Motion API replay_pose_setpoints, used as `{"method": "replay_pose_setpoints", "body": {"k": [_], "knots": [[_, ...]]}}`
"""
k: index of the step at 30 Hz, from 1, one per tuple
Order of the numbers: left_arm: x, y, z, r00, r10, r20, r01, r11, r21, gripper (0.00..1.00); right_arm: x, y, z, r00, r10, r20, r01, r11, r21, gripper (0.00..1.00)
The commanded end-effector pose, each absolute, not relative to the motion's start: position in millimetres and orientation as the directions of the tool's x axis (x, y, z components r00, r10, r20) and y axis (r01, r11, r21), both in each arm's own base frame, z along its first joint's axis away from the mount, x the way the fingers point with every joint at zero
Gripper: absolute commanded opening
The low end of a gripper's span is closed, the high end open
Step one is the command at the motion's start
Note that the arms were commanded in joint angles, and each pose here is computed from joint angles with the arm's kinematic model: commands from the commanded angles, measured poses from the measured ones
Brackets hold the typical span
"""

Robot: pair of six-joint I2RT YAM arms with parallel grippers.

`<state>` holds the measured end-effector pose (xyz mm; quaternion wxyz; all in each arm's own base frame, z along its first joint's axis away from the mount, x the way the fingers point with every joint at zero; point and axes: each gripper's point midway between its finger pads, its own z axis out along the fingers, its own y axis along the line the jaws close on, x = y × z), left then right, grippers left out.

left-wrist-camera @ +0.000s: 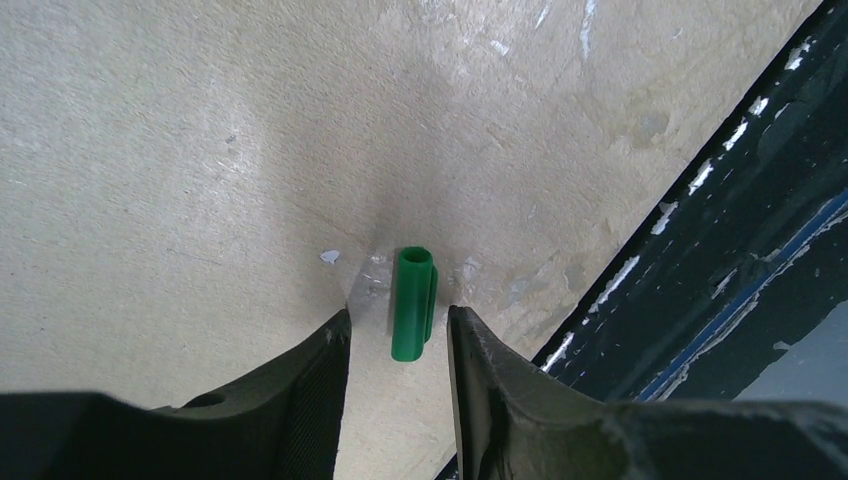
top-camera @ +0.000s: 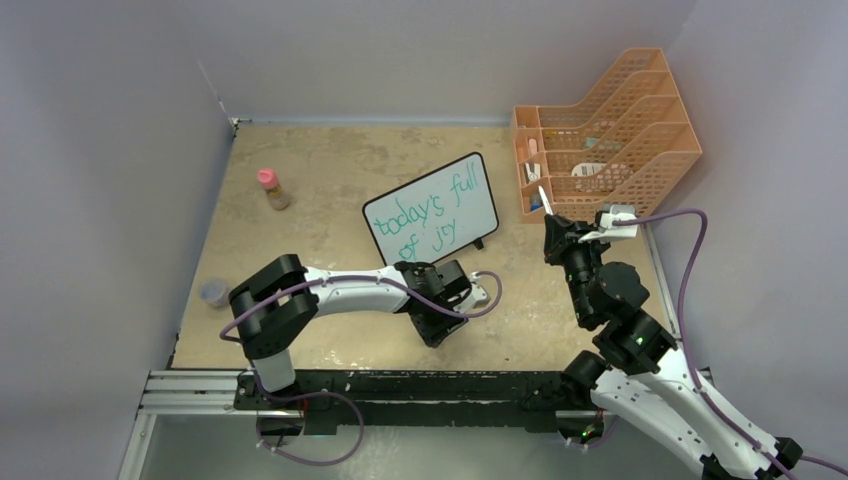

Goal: Write a sentence on the whiteboard
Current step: Close the whiteboard marker at the center of the board.

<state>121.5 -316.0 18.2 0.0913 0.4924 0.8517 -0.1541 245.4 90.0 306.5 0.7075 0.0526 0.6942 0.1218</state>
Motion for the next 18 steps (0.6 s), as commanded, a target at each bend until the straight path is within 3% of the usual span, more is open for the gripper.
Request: {"method": "replay_pose_setpoints", "body": {"k": [1, 18], "knots": [[120, -317, 11, -0.474, 0.833, -0.286, 0.880, 0.444, -0.167, 0.37, 247, 84, 318, 0.055, 0.271, -0.961, -0.079, 0.961, 0.266, 0.00], [93, -294, -23, -0.450, 0.883, -0.136, 0.893, 0.449, -0.038, 0.24, 247, 84, 317, 0.054, 0.268, -0.962, -0.076, 0.962, 0.263, 0.00]]}}
